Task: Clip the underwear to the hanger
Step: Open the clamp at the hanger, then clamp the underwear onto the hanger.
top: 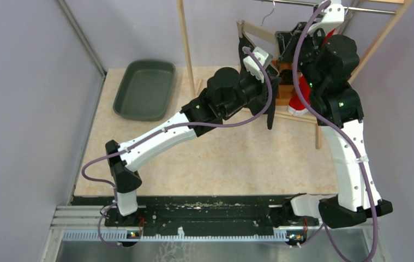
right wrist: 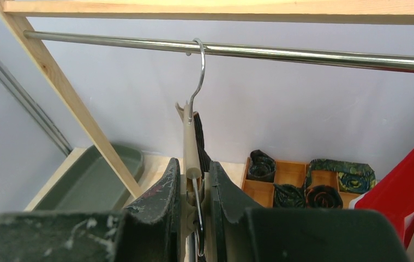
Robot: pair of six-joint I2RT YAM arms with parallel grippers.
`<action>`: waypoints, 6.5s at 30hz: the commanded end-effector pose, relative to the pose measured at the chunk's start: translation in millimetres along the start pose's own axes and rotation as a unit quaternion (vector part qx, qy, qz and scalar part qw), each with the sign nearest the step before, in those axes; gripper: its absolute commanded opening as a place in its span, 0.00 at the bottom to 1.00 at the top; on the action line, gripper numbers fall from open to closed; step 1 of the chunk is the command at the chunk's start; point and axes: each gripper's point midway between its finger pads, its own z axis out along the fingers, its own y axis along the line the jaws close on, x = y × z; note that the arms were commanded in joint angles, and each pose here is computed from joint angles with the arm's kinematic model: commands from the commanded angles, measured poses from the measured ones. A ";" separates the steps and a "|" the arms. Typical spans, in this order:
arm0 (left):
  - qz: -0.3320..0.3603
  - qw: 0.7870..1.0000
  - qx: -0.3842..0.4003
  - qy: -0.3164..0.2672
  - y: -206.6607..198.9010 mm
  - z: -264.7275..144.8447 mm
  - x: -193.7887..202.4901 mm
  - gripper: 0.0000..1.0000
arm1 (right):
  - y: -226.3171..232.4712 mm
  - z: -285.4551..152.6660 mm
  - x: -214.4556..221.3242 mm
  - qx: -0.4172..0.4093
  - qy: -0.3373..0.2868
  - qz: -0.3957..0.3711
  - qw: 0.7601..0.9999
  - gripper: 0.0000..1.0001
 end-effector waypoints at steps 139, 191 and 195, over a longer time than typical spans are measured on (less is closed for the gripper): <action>-0.014 0.973 -0.067 -0.223 -13.1 -69.1 -172.6 0.00 | 55.6 -17.6 125.9 -0.075 0.081 -0.024 0.994 0.00; -0.006 0.967 -0.090 -0.238 2.3 -91.3 -166.3 0.00 | 51.3 -30.0 90.6 -0.059 0.039 0.011 0.997 0.66; -0.004 0.967 -0.106 -0.232 11.4 -95.9 -152.0 0.00 | 45.5 -34.8 79.2 -0.046 0.024 0.012 0.999 0.67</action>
